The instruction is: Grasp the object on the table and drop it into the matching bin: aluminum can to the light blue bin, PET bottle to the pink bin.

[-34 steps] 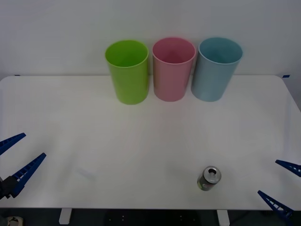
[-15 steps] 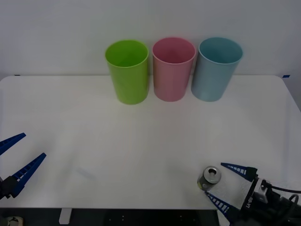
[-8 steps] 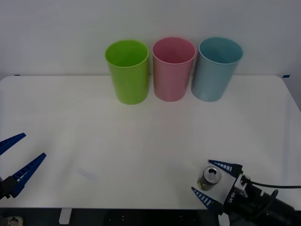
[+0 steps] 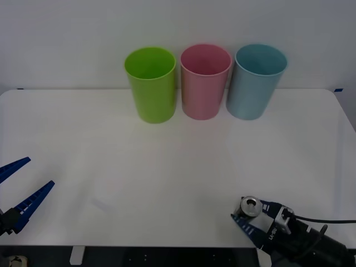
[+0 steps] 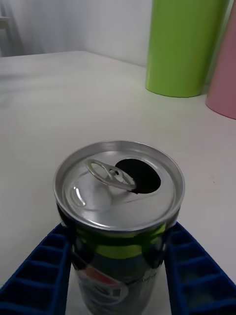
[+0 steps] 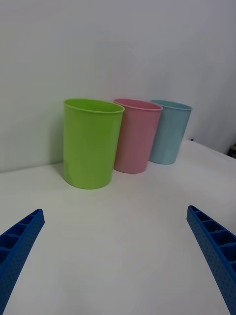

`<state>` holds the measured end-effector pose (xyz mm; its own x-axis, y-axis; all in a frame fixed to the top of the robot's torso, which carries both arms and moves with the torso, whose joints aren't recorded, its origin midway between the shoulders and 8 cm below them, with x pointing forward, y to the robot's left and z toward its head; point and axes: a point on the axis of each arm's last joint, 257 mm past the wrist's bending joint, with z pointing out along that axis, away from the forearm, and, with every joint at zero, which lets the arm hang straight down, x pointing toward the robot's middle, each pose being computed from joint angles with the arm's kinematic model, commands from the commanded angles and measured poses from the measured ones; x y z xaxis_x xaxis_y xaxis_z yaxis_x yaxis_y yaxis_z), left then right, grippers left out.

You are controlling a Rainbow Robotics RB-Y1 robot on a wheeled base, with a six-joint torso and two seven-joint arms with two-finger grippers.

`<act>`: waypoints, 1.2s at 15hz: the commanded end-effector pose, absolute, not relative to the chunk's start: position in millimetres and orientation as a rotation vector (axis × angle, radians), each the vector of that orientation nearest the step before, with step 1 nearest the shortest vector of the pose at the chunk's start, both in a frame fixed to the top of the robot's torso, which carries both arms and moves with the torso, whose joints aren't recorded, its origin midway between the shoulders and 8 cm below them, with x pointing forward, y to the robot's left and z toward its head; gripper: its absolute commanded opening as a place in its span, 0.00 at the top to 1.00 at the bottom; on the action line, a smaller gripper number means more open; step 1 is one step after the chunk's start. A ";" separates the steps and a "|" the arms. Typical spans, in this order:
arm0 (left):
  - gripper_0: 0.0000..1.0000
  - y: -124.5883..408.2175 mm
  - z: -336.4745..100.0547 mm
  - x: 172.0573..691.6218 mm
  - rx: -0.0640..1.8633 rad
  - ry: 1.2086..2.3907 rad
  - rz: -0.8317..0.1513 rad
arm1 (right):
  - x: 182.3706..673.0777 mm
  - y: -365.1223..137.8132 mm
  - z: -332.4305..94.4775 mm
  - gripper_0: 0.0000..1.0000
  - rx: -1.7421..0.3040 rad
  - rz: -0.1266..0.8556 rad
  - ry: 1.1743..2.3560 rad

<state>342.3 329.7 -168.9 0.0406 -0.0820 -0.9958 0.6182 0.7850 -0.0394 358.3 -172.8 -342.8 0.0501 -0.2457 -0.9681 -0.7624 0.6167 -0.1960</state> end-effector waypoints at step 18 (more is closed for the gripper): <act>0.00 329.7 -168.9 342.3 0.465 1.441 -0.567 | 388.4 -178.3 -258.3 1.00 -0.667 0.606 1.459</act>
<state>342.3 329.7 -168.9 0.0406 -0.0820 -0.9958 0.6182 0.7850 -0.0394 386.6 -177.8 -266.4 0.0299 -0.0446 -0.9986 -0.7294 0.6821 -0.0523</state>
